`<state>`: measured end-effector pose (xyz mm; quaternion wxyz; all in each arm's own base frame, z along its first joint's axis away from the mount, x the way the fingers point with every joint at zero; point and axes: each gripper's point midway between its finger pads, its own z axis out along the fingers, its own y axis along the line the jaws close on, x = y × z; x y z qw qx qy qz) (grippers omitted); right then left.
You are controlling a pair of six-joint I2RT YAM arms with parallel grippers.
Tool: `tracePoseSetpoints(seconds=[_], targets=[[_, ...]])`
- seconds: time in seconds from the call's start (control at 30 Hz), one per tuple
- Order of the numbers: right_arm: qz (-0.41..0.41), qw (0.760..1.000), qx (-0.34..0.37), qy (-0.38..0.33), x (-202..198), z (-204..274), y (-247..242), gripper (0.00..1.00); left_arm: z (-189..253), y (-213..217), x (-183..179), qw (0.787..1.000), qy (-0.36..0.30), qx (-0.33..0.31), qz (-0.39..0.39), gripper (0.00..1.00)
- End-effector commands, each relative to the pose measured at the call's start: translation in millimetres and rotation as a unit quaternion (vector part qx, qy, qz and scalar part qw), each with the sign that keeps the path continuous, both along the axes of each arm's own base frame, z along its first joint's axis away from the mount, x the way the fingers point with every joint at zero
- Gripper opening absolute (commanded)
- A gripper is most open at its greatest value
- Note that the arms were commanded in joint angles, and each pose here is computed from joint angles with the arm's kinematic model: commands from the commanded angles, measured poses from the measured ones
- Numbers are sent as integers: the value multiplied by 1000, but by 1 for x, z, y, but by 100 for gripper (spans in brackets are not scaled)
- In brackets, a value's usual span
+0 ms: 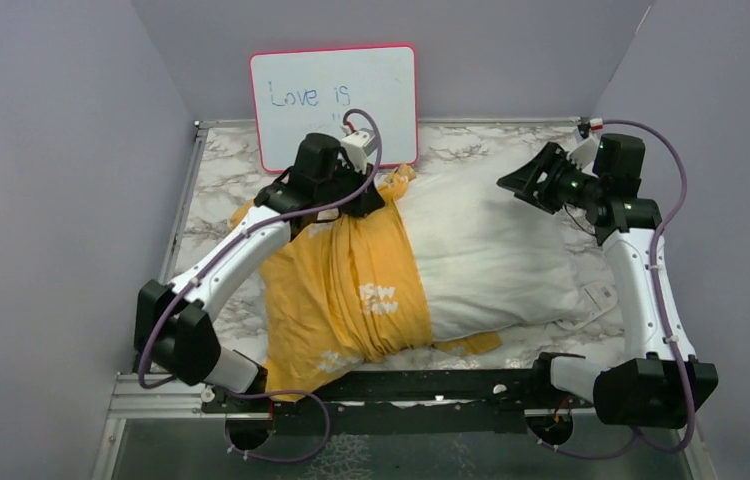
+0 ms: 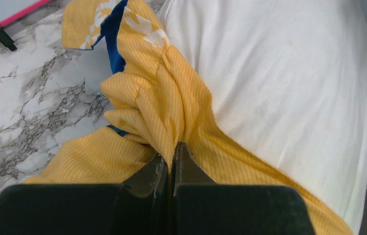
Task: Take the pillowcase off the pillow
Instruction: Remove the pillow from the pillowcase.
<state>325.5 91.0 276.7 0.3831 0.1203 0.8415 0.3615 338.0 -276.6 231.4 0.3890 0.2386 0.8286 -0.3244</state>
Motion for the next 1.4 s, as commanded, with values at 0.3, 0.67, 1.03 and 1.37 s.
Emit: tracePoseSetpoints(seconds=[0.3,0.67,1.03,1.37], targets=[[-22,974,-223,24,33,25,-21,63,116,-7,-41,976,-151,-146,-59,0],[-88,935,-337,60,69,-1,-35,72,137,-8,-59,967,-176,-163,-89,0],[-44,932,-332,140,61,-81,-3,38,137,-10,-64,964,-181,-167,-103,0],[-130,955,-265,-12,66,0,-7,1,111,30,-25,979,-186,-66,42,0]])
